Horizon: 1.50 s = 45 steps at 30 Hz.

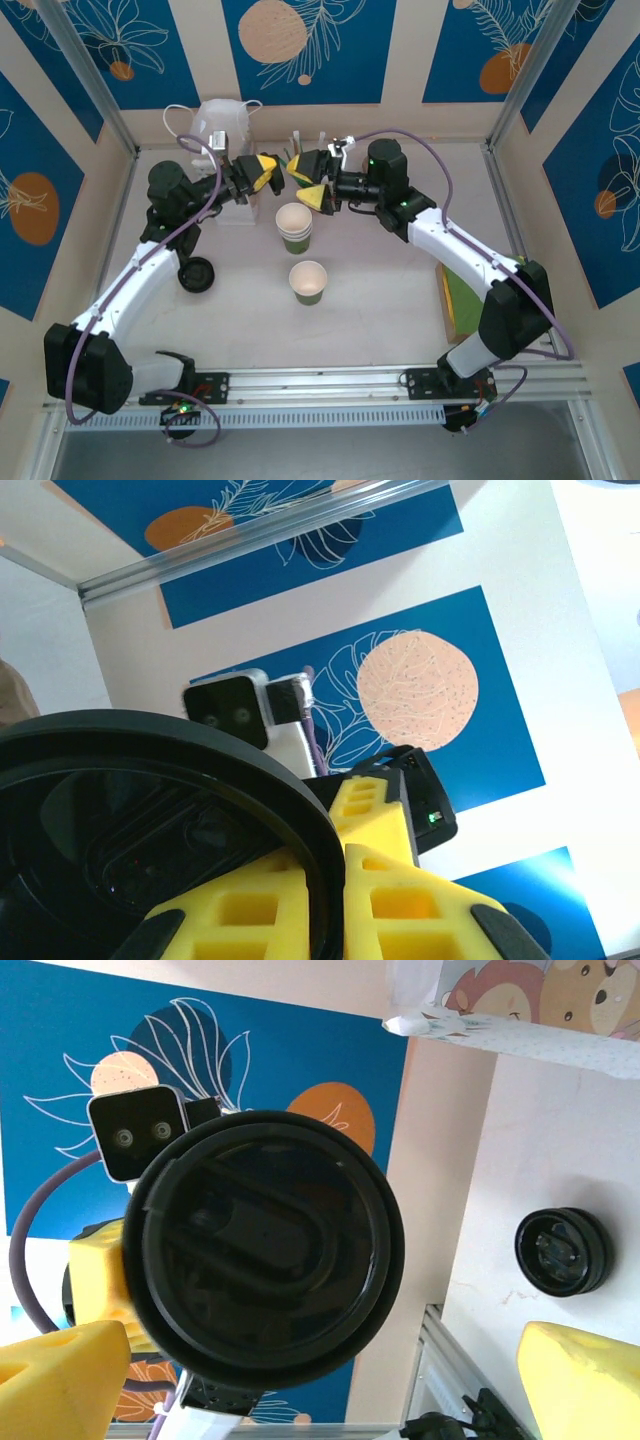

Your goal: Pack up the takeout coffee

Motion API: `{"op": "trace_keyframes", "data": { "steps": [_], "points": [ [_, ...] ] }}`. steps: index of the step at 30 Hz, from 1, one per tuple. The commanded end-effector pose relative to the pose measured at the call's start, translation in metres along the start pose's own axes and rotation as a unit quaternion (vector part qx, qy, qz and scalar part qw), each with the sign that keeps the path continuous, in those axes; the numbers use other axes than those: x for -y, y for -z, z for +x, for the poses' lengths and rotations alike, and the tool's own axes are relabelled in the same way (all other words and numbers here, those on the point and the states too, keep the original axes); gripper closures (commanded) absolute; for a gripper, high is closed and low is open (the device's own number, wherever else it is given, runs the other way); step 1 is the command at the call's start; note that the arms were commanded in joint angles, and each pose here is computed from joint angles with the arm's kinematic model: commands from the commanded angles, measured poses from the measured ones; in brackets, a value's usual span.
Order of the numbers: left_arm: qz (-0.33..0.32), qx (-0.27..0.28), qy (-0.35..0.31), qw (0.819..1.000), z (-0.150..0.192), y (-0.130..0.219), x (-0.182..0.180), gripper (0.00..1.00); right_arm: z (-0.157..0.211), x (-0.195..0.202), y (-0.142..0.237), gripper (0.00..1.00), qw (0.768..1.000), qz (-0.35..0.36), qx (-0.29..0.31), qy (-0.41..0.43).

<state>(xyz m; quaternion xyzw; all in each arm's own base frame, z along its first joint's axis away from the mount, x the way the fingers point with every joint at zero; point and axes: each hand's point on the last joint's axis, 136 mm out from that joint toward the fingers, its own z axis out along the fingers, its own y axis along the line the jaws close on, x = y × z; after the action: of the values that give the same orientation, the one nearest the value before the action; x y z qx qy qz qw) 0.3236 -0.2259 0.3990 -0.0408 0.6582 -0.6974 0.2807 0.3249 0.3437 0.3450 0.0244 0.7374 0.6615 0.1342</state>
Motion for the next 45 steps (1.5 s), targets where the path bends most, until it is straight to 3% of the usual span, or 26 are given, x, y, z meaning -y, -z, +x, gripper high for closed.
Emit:
{"op": "trace_keyframes", "data": {
  "steps": [1, 34, 45],
  "points": [
    [0.027, -0.006, -0.011, 1.000, 0.001, -0.002, 0.016, 0.89, 0.000, -0.021, -0.001, 0.00, 0.999, -0.040, -0.016, -0.001],
    [0.035, 0.007, 0.020, 0.999, 0.002, 0.001, 0.006, 0.88, 0.002, -0.027, -0.024, 0.08, 0.996, -0.069, -0.052, -0.008],
    [0.038, 0.007, 0.018, 0.999, 0.002, 0.002, 0.008, 0.88, 0.003, -0.023, -0.025, 0.18, 0.996, -0.067, -0.052, -0.015]
  ]
}}
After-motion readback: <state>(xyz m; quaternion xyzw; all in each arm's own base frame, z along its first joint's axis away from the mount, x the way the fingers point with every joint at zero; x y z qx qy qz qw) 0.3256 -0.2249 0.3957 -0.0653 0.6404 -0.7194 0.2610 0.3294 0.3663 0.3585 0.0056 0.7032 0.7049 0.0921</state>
